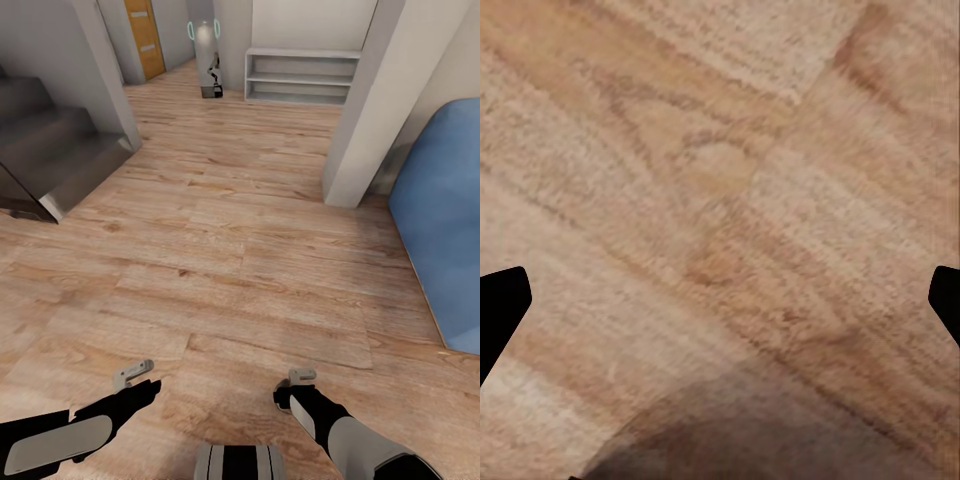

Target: Place each of the two pumpkins and all three candles from the living room inside a cabinet in the living room (use any cabinet), then make sure every cabinet is closed, and position the cauldron so it is next to a table in the living room.

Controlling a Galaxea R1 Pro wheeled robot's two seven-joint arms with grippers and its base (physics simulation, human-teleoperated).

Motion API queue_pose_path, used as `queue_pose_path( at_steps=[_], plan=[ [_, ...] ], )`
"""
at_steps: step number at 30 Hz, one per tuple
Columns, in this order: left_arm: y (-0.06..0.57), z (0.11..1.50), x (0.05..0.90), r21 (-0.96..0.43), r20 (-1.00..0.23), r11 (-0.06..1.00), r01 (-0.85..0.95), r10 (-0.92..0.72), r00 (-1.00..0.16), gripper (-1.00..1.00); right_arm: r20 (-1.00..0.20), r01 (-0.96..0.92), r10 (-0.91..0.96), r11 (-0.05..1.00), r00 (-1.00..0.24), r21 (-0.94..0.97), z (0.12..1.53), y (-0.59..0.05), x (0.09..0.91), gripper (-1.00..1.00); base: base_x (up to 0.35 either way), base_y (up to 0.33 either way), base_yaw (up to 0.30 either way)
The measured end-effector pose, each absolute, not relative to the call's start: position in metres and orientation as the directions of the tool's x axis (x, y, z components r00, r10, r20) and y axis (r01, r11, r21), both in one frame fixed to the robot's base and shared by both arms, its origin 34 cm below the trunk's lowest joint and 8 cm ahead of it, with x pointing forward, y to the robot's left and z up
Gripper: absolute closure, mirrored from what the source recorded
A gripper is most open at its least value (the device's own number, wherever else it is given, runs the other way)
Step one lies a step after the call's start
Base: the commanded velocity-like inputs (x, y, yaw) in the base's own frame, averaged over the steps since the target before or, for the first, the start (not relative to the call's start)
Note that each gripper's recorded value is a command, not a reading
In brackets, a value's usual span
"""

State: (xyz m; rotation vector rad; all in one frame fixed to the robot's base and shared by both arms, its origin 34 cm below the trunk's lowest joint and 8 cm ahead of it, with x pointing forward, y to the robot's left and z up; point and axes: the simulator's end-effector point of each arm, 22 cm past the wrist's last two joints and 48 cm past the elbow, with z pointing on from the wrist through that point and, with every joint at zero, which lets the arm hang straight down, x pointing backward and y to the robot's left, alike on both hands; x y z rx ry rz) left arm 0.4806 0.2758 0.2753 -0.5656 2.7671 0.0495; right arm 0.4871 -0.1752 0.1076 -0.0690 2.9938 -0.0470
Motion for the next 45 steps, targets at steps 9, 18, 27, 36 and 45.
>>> queue_pose_path(
  at_steps=[9, 18, 27, 36, 45],
  plan=[
    [0.2758, 0.2751, 0.4802, -0.029, -0.311, 0.921, -0.388, -0.377, -0.872, -1.0, -0.145, -0.042, -0.047, 0.999, -0.988, -0.034, 0.1075, -0.1751, 0.487, -1.0, 0.0, 0.0, 0.0],
    [0.2761, 0.2752, 0.4804, -0.028, -0.312, 0.921, -0.388, -0.377, -0.872, -1.0, -0.145, -0.042, -0.047, 0.999, -0.988, -0.034, 0.1075, -0.1751, 0.487, -1.0, 0.0, 0.0, 0.0],
    [0.2759, 0.2752, 0.4804, -0.029, -0.312, 0.921, -0.388, -0.377, -0.872, -1.0, -0.145, -0.042, -0.046, 0.999, -0.988, -0.034, 0.1075, -0.1751, 0.487, -1.0, 0.0, 0.0, 0.0],
    [0.2762, 0.2752, 0.4805, -0.028, -0.312, 0.921, -0.389, -0.377, -0.872, -1.0, -0.145, -0.041, -0.045, 0.999, -0.988, -0.034, 0.1075, -0.1751, 0.4869, -1.0, 0.0, 0.0, 0.0],
    [0.276, 0.2752, 0.4803, -0.028, -0.312, 0.921, -0.388, -0.377, -0.872, -1.0, -0.145, -0.04, -0.045, 0.999, -0.988, -0.034, 0.1075, -0.175, 0.4869, -1.0, 0.0, 0.0, 0.0]
  ],
)
